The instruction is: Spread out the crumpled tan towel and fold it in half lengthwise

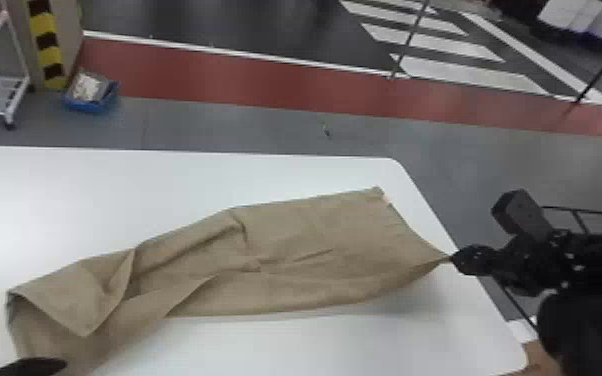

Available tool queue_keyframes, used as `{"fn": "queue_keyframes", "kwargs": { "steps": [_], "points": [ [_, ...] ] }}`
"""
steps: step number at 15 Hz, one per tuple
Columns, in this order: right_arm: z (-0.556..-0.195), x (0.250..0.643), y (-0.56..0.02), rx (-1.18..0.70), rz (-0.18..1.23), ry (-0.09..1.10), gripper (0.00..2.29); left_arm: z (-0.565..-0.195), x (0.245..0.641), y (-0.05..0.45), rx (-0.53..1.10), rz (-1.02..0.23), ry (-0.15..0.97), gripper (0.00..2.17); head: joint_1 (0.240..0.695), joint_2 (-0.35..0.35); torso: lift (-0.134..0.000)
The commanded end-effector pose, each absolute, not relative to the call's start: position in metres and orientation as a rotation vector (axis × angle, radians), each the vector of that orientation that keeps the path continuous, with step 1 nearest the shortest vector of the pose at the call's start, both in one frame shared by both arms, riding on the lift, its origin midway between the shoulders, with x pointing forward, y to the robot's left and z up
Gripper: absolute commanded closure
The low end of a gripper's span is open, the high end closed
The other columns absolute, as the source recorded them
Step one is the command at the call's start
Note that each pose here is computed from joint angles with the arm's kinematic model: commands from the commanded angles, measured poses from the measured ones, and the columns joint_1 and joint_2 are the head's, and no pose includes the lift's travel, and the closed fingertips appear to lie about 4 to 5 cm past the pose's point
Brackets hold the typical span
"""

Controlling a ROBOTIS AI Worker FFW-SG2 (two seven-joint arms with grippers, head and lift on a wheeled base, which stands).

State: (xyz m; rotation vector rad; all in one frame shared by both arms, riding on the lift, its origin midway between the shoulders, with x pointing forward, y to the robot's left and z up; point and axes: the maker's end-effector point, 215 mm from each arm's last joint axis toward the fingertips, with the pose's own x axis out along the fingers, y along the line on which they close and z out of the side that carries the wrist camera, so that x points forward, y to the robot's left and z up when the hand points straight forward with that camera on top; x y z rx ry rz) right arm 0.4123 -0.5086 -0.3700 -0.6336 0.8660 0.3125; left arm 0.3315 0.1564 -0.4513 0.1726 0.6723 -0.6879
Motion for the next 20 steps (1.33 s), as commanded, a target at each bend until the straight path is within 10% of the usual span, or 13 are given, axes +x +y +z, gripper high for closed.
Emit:
{"fn": "queue_keyframes", "kwargs": {
  "steps": [1, 15, 20],
  "points": [
    [-0.368, 0.418, -0.503, -0.633, 0.318, 0.862, 1.18, -0.453, 0.331, 0.161, 0.170, -0.686, 0.679, 0.67, 0.695, -0.350, -0.125],
    [-0.365, 0.424, -0.496, -0.626, 0.304, 0.858, 1.18, -0.462, 0.331, 0.169, 0.170, -0.702, 0.702, 0.57, 0.695, -0.350, -0.125],
    [-0.366, 0.421, -0.496, -0.617, 0.299, 0.858, 1.18, -0.463, 0.341, 0.175, 0.169, -0.673, 0.695, 1.33, 0.695, -0.350, -0.125]
  ]
}}
